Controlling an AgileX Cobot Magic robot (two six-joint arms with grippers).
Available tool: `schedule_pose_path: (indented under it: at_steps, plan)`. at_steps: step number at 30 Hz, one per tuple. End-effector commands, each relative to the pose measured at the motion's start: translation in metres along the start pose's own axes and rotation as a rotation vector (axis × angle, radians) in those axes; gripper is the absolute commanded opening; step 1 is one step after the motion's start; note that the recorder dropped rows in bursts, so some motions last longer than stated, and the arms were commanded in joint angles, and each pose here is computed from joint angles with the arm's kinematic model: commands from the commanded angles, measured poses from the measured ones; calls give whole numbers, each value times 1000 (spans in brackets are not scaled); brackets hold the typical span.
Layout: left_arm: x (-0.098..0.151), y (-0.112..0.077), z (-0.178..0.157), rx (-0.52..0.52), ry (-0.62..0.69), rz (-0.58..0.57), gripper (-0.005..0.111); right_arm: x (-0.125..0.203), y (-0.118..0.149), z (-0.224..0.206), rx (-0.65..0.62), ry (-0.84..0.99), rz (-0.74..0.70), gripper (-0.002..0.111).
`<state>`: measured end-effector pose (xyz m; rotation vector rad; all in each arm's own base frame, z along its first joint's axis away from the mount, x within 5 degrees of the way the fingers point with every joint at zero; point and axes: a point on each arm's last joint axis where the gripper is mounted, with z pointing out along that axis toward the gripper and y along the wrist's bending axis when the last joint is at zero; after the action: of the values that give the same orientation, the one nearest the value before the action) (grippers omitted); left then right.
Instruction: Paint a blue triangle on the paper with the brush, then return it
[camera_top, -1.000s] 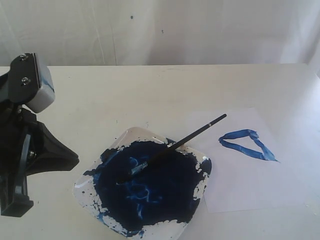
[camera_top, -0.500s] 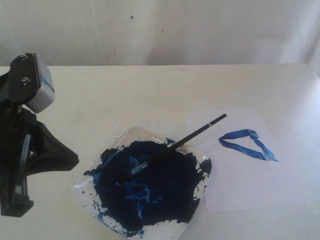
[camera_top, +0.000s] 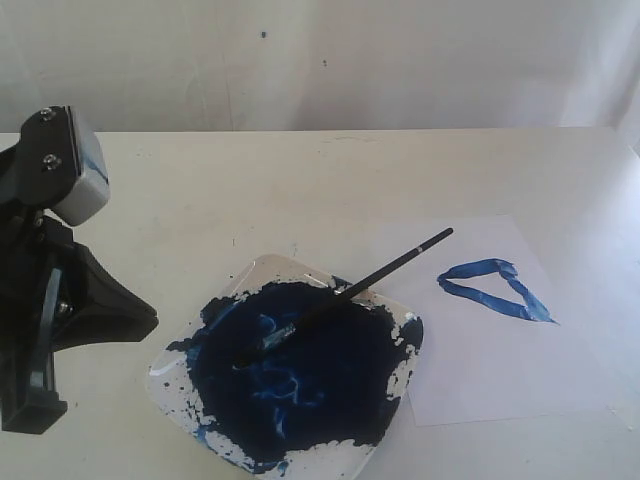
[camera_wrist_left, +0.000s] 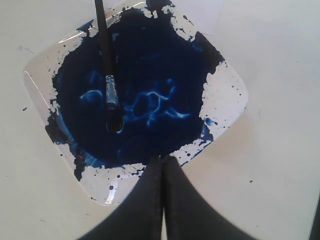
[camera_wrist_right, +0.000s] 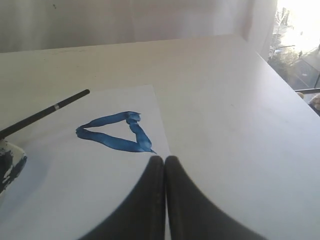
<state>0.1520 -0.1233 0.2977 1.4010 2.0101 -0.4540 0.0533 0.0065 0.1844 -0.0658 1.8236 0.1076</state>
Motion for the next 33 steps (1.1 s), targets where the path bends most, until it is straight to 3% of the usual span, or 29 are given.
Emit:
schedule_pose_path:
  at_steps: [1, 11, 23, 33]
  plan:
    - [1, -2, 0, 14, -5, -20, 0, 2, -2, 0, 24, 0, 1, 0]
    - [1, -2, 0, 14, -5, -20, 0, 2, -1, 0, 8, -3, 3, 0]
    - [1, -2, 0, 14, -5, -20, 0, 2, 7, 0, -126, 0, -31, 0]
    - [1, -2, 0, 14, -5, -20, 0, 2, 7, 0, -134, 1, -30, 0]
